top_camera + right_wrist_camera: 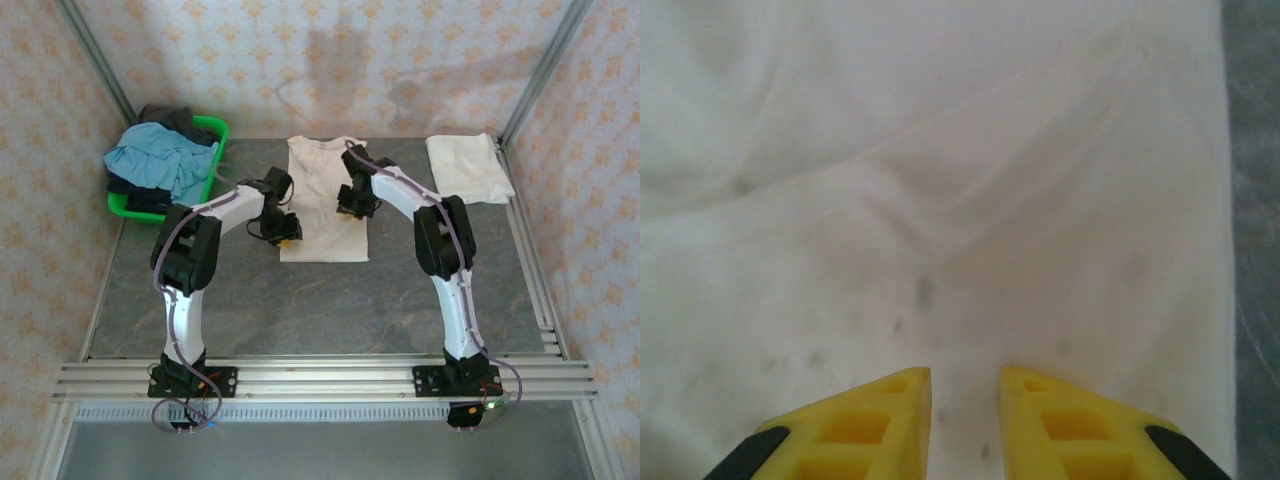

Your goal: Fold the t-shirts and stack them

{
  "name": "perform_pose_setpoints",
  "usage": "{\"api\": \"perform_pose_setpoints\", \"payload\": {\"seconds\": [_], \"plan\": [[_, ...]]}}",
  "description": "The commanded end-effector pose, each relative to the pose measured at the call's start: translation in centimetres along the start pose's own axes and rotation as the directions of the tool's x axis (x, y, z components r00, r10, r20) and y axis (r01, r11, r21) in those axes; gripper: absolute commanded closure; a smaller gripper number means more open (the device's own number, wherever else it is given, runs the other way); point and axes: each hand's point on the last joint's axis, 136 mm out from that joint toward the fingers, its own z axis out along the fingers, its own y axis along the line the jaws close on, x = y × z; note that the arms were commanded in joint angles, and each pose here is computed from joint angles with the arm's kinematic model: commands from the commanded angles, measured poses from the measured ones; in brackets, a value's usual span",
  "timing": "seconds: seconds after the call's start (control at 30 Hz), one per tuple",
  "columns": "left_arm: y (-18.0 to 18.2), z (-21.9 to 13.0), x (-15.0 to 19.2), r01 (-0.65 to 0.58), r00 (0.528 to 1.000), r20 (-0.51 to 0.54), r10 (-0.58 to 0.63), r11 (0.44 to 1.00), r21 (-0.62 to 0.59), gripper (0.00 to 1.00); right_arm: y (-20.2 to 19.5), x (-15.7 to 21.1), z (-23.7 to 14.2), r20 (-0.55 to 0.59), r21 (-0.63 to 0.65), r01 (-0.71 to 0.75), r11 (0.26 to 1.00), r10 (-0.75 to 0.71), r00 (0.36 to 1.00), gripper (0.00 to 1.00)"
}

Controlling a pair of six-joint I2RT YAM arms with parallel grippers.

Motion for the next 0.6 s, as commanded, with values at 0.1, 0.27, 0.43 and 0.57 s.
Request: {"api": "perform_pose_setpoints", "payload": {"seconds": [0.1,0.27,0.43,0.57], "plan": [[3.5,0.1,0.8,0.013,1.0,0.002,-0.013,0.993,-0.116,0.73,-3.0,-3.7,0.5,0.061,0.116,-0.042,0.992,0.036,0.998,0.76],[4.8,-0.6,1.1,0.036,0.999,0.018,-0.034,0.989,-0.145,0.73,-4.9,-4.4,-0.5,0.067,0.128,-0.084,0.988,0.076,0.995,0.76],[3.5,-1.7,0.5,0.029,0.999,0.046,-0.025,0.994,-0.104,0.68,-3.0,-3.0,-3.9,0.099,0.055,-0.049,0.997,0.044,0.994,0.74],[2.0,-2.6,-1.3,0.009,0.996,0.085,-0.002,0.997,-0.083,0.63,-1.3,-0.2,-5.5,0.121,0.02,-0.01,1.0,0.007,0.993,0.73]]}}
